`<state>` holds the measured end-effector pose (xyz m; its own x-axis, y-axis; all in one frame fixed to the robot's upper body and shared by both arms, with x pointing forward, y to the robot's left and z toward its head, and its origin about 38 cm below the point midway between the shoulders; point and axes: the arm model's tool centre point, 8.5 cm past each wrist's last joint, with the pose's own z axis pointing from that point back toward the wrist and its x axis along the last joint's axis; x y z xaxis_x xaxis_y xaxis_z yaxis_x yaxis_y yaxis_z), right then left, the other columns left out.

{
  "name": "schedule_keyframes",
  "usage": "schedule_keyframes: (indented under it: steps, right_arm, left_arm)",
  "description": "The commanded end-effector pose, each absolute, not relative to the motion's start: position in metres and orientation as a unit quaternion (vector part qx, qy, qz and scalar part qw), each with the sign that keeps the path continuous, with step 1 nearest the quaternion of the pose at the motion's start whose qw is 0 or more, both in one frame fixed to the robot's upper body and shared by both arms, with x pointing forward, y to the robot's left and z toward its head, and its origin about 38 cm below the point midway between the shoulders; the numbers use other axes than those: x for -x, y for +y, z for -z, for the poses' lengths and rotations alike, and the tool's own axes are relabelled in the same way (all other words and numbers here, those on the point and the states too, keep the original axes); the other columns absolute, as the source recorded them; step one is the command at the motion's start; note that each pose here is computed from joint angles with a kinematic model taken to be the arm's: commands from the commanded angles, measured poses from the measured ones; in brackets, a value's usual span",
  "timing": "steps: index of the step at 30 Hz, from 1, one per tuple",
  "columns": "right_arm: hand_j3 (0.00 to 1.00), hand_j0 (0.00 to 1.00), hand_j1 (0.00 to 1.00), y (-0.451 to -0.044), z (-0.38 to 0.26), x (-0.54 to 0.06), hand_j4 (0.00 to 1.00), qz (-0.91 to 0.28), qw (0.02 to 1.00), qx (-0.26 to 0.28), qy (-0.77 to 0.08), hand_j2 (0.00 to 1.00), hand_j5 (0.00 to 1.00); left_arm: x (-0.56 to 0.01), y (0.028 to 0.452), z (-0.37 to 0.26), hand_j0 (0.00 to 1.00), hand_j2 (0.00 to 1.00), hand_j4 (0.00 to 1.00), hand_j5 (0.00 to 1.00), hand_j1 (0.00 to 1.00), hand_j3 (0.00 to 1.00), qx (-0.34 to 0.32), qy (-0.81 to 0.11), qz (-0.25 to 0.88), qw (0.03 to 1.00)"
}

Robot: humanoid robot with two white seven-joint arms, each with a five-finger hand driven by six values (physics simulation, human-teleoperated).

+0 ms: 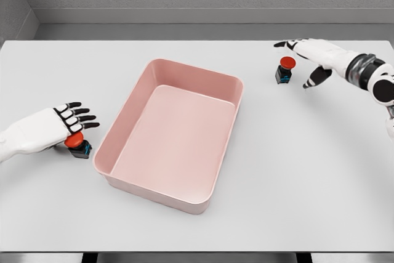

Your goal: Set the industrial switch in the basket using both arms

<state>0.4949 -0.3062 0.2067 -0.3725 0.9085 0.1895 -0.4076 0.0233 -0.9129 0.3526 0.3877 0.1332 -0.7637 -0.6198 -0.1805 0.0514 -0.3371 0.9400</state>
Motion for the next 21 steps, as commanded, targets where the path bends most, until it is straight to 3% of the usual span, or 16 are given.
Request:
schedule_keyframes:
  steps: [1,21]
  right_arm:
    - [1.0,1.0,1.0,-0.3,-0.2,-0.499,1.0,-0.654,0.507,0.246,-0.505,1.0,1.0]
    - [1.0,1.0,1.0,-0.279,-0.187,-0.521,1.0,-0.649,0.53,0.246,-0.488,1.0,1.0]
  left_arm:
    - [-0.353,0.384,-0.132,1.0,1.0,1.0,1.0,1.0,1.0,-0.264,-0.54,0.769,0.219]
    - [-0.345,0.373,-0.142,1.0,1.0,1.0,1.0,1.0,1.0,-0.246,-0.547,0.775,0.198]
